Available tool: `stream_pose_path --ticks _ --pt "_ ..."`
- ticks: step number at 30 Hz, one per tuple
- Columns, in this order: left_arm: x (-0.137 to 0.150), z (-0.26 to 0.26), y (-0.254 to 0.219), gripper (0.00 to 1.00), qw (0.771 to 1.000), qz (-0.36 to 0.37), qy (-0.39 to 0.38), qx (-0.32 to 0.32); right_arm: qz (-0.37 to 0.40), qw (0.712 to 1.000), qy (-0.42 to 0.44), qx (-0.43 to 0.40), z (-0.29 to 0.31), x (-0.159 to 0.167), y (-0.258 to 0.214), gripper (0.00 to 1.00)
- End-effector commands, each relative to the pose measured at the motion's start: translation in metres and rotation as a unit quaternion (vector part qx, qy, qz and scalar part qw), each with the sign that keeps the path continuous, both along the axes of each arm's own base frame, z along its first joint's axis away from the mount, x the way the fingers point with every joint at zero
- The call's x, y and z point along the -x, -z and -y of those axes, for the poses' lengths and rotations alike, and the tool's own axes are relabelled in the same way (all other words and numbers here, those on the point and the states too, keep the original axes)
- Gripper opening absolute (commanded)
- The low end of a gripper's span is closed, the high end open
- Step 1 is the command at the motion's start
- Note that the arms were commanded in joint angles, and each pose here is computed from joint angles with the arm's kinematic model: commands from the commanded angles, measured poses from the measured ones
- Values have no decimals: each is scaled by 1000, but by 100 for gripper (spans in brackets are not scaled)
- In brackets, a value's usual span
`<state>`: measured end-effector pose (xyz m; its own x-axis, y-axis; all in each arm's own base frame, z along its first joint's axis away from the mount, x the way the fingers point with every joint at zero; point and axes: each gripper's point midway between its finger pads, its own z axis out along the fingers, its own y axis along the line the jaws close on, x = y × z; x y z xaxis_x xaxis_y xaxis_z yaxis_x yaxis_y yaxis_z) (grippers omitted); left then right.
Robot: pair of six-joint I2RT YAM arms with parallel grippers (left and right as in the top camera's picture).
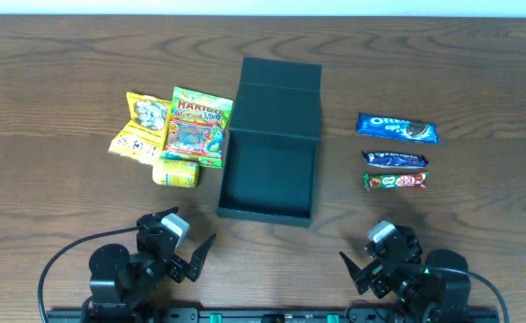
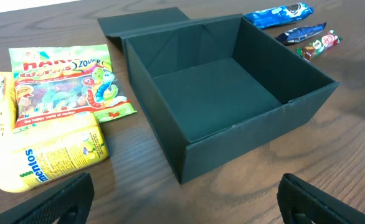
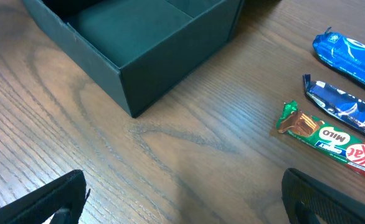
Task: Pack container
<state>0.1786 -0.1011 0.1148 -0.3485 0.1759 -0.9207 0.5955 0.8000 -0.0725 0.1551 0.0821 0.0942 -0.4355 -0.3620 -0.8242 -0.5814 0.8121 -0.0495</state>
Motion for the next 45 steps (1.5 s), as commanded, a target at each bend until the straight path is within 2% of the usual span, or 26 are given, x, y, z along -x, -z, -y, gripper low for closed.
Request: stream_pose_path --ticks 1,28,30,32,33,37,39,41,45 --pt "1 1 6 95 1000 -10 1 7 2 1000 -5 5 0 0 4 99" --pt "1 1 6 95 1000 -10 2 8 2 1000 -5 5 0 0 4 99" --pt "2 3 5 95 999 -23 -1 28 2 1000 -4 6 0 0 4 99" --pt "-2 6 -18 95 994 -32 -24 99 4 999 38 39 17 -6 8 99" --pt "-3 7 -43 95 994 -1 -19 111 4 998 42 42 18 -7 8 99" --pt "0 -5 -118 95 991 93 -43 81 14 997 52 48 22 -11 6 99" --pt "-8 -5 -130 95 994 86 -38 56 36 999 6 10 3 -11 -8 99" --pt "-30 -4 -125 95 999 23 -33 29 66 992 -86 -63 -31 -1 -33 99" --pt "-85 -5 -120 95 994 -104 -12 -33 56 948 -244 -195 -76 43 -69 99"
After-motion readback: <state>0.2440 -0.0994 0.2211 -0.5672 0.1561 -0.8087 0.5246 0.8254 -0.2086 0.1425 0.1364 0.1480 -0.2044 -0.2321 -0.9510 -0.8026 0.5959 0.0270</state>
